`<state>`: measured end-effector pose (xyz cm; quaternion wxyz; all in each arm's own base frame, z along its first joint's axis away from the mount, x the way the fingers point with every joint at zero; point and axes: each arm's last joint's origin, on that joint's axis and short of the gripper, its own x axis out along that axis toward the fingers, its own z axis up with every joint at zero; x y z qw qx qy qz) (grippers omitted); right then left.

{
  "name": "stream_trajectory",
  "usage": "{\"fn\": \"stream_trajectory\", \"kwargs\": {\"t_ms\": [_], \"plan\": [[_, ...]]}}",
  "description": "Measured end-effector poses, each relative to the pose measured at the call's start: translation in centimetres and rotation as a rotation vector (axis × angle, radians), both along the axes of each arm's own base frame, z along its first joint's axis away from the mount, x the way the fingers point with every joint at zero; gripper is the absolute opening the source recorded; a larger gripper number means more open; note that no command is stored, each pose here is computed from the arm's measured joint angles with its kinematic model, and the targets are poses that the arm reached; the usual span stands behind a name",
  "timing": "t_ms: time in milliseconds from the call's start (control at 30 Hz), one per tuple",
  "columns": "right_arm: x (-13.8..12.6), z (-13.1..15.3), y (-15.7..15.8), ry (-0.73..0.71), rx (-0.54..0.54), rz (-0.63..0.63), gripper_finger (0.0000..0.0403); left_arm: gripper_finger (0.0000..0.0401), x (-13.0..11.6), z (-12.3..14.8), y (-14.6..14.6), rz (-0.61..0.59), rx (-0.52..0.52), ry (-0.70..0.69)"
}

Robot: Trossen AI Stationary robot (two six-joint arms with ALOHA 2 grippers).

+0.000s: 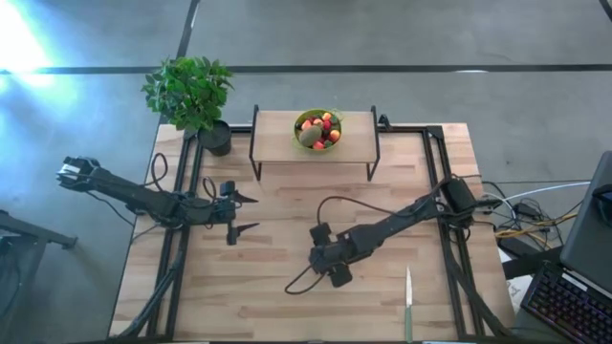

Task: Pick & Place Fruit
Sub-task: Put the red raspberry into the green strainer bowl on the shelf

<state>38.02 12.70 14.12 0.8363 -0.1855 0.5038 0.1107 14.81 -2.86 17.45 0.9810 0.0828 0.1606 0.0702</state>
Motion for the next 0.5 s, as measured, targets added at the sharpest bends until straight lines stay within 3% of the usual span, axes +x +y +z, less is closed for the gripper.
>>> {"fn": "stream_trajectory", "kwargs": {"t_ms": [200, 500], "plan": [[0.1, 0.3, 0.0, -0.019, 0.017, -0.001, 0.0200, 0.0328, 0.0, 0.0, 0.0, 0.000, 0.000, 0.000], [0.5, -1.5, 0.1, 0.027, 0.066, 0.010, 0.0175, 0.0328, 0.0, 0.0, 0.0, 0.000, 0.001, 0.002]]}}
